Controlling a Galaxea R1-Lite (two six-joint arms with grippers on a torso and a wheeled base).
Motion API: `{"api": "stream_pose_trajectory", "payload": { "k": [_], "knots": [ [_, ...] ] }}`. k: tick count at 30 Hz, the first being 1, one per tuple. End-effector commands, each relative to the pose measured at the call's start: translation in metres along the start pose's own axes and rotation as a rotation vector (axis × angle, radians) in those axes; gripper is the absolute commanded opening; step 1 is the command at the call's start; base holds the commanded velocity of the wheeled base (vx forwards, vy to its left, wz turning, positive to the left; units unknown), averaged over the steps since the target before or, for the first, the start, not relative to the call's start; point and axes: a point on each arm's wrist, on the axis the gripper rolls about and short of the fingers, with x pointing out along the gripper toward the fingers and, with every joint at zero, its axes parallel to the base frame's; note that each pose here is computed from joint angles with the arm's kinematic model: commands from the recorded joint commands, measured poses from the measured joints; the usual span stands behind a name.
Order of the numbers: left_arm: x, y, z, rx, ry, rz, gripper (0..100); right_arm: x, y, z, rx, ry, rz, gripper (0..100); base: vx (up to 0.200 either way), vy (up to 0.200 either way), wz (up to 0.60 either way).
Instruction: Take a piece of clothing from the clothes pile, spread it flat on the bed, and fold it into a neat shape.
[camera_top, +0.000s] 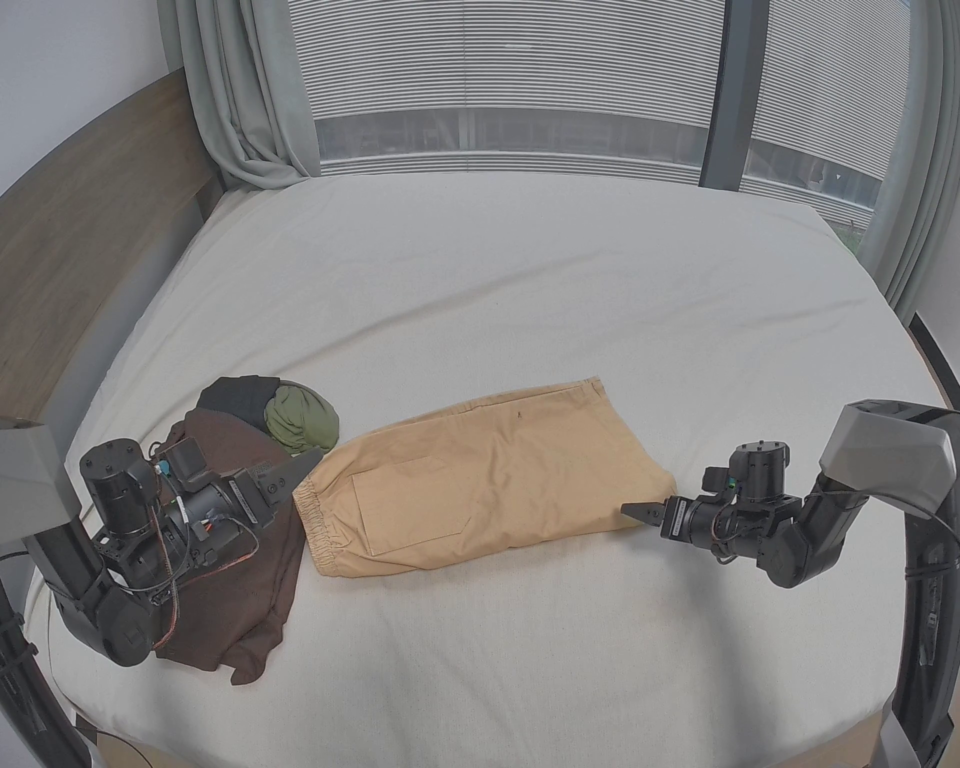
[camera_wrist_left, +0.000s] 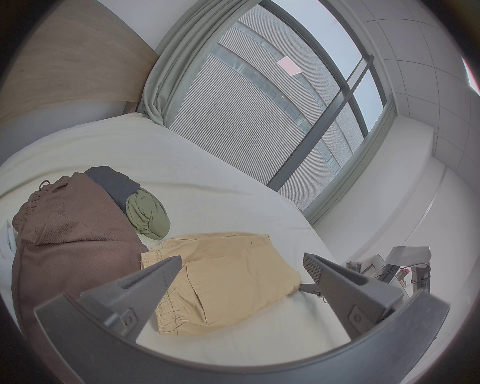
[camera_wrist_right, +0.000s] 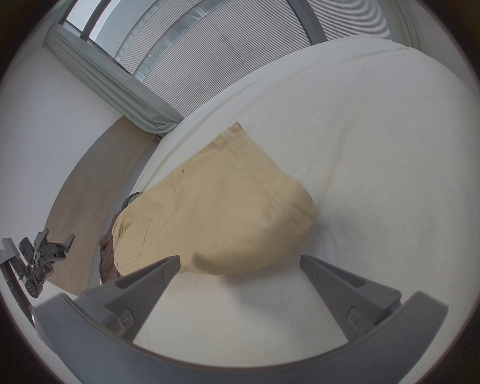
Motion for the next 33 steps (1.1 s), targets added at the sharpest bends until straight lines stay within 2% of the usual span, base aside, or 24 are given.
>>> {"api": "stream_pose_trajectory", "payload": {
  "k": [1, 8, 13, 19, 23, 33],
  "knots": [
    [0.0, 0.001, -0.001, -0.003, 0.003, 0.002, 100, 0.02, -0.003, -0.017, 0.008, 0.044, 0.002, 100, 0.0, 0.0, 0.0],
    [0.001, 0.001, 0.0, -0.017, 0.001, 0.001, 100, 0.042, 0.011, -0.026, 0.038, 0.052, 0.046, 100, 0.0, 0.0, 0.0],
    [0.001, 0.001, 0.0, -0.029, 0.0, 0.0, 100, 0.062, 0.018, -0.032, 0.059, 0.034, 0.046, 100, 0.0, 0.0, 0.0],
    [0.002, 0.001, 0.0, -0.029, 0.0, 0.0, 100, 0.08, 0.025, -0.036, 0.075, -0.067, 0.093, 100, 0.0, 0.0, 0.0],
    [0.002, 0.001, 0.0, -0.029, 0.0, 0.0, 100, 0.082, 0.029, -0.033, 0.078, -0.099, 0.111, 100, 0.0, 0.0, 0.0],
    [0.002, 0.001, 0.0, -0.029, -0.001, 0.002, 100, 0.083, 0.03, -0.033, 0.098, -0.099, 0.116, 100, 0.0, 0.0, 0.0]
  ]
}}
